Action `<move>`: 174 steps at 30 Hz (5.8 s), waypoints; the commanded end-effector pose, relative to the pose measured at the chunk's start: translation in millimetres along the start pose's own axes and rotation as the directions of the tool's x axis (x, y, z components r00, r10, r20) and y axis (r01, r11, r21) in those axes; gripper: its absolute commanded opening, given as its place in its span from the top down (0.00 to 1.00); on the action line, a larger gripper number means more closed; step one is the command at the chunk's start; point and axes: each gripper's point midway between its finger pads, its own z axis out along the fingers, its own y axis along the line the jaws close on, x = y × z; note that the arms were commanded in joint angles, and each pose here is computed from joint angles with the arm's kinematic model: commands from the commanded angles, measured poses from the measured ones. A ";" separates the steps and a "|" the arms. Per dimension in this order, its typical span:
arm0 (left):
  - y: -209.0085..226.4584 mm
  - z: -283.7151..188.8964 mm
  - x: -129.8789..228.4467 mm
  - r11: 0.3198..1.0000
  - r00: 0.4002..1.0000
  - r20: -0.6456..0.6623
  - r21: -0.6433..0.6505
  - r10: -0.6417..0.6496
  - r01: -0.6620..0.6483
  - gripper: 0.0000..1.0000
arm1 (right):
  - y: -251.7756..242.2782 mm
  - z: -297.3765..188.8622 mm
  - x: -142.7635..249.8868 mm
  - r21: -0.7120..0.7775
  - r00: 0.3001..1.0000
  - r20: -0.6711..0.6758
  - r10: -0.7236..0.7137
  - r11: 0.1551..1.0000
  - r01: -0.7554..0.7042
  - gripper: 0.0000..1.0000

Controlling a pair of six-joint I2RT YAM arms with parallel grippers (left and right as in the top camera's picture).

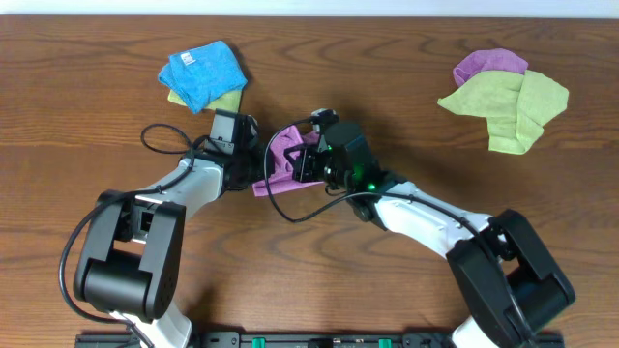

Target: Fold the cloth

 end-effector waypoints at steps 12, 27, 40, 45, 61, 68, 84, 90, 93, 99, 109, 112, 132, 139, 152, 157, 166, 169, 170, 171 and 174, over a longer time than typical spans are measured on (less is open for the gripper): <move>1.0 -68.8 -63.3 1.000 0.984 0.178 -0.005 0.016 -0.016 0.95 | 3.1 11.8 30.2 0.032 0.990 -0.083 -0.110 0.993 0.113 0.97; 6.9 -107.0 -77.7 1.000 0.967 0.253 -0.008 0.012 -0.010 0.94 | 43.3 36.8 49.6 -0.099 0.971 -0.146 -0.191 0.979 0.178 0.65; 15.6 -119.2 -88.3 1.000 0.957 0.289 -0.010 -0.010 0.013 0.93 | 66.7 34.0 52.6 -0.192 0.958 -0.168 -0.231 0.961 0.198 0.53; 21.1 -127.9 -94.2 1.000 0.949 0.314 -0.011 -0.023 0.028 0.93 | 69.1 33.6 37.3 -0.192 0.965 -0.130 -0.229 0.960 0.202 0.51; 51.4 -135.1 -82.6 0.994 0.962 0.266 -0.070 -0.058 0.079 0.73 | 21.5 19.3 9.3 0.001 0.940 -0.229 -0.253 0.966 0.260 0.41; 67.5 -137.7 -69.8 0.989 0.973 0.217 -0.106 -0.078 0.103 0.56 | 34.5 21.1 24.6 0.048 0.909 -0.268 -0.318 0.938 0.342 0.39; 74.8 -139.8 -59.9 0.984 0.979 0.178 -0.127 -0.101 0.125 0.50 | 35.4 31.4 63.3 0.072 0.871 -0.345 -0.350 0.915 0.397 0.37; 75.6 -145.5 -62.7 0.982 0.981 0.176 -0.156 -0.075 0.103 0.44 | 36.5 36.9 74.2 0.068 0.846 -0.381 -0.373 0.901 0.428 0.36; 80.7 -148.3 -61.6 0.976 0.982 0.173 -0.189 -0.074 0.107 0.40 | 39.8 41.3 81.1 0.062 0.824 -0.408 -0.393 0.889 0.455 0.35; 91.0 -152.1 -57.8 0.969 0.981 0.164 -0.209 -0.101 0.135 0.39 | 43.3 46.4 85.8 0.068 0.813 -0.415 -0.409 0.877 0.475 0.34; 100.8 -156.4 -55.0 0.961 0.978 0.159 -0.218 -0.135 0.168 0.39 | 29.1 57.7 99.4 0.080 0.802 -0.447 -0.396 0.875 0.477 0.35; 99.3 -156.1 -54.7 0.963 0.978 0.156 -0.209 -0.137 0.168 0.39 | 26.8 60.7 100.7 0.082 0.801 -0.450 -0.395 0.875 0.477 0.36; 98.7 -156.0 -55.2 0.964 0.978 0.158 -0.205 -0.136 0.167 0.39 | 52.1 45.5 26.1 0.249 0.790 -0.386 -0.477 0.770 0.587 0.99; 97.5 -156.0 -57.3 0.966 0.978 0.164 -0.198 -0.132 0.164 0.39 | 34.1 6.4 -19.6 0.469 0.809 -0.362 -0.464 0.659 0.588 0.99; 76.4 -154.2 -68.0 0.988 0.977 0.180 -0.082 -0.111 0.127 0.39 | -50.7 -129.8 -112.3 0.806 0.946 -0.212 -0.244 0.503 0.310 0.99; 71.6 -154.6 -72.6 0.991 0.975 0.193 -0.055 -0.107 0.120 0.39 | -100.0 -178.7 -101.8 0.903 0.985 -0.168 -0.027 0.397 0.165 0.98; 70.4 -155.1 -75.6 0.992 0.974 0.204 -0.050 -0.100 0.113 0.39 | -121.1 -204.2 -101.2 0.943 0.993 -0.107 0.055 0.323 0.084 0.51; 70.4 -155.1 -75.7 0.992 0.974 0.205 -0.050 -0.100 0.113 0.38 | -121.0 -203.7 -101.7 0.942 0.993 -0.105 0.054 0.325 0.082 0.44; 70.4 -155.1 -75.8 0.992 0.974 0.205 -0.050 -0.100 0.112 0.39 | -121.1 -203.0 -102.9 0.942 0.994 -0.100 0.051 0.327 0.078 0.42; 70.3 -155.1 -76.0 0.992 0.974 0.206 -0.050 -0.099 0.112 0.38 | -121.7 -201.0 -104.2 0.939 0.994 -0.102 0.047 0.336 0.080 0.41; 70.1 -155.2 -76.4 0.993 0.973 0.207 -0.049 -0.099 0.111 0.38 | -126.2 -182.2 -105.3 0.896 0.988 -0.147 0.040 0.428 0.116 0.39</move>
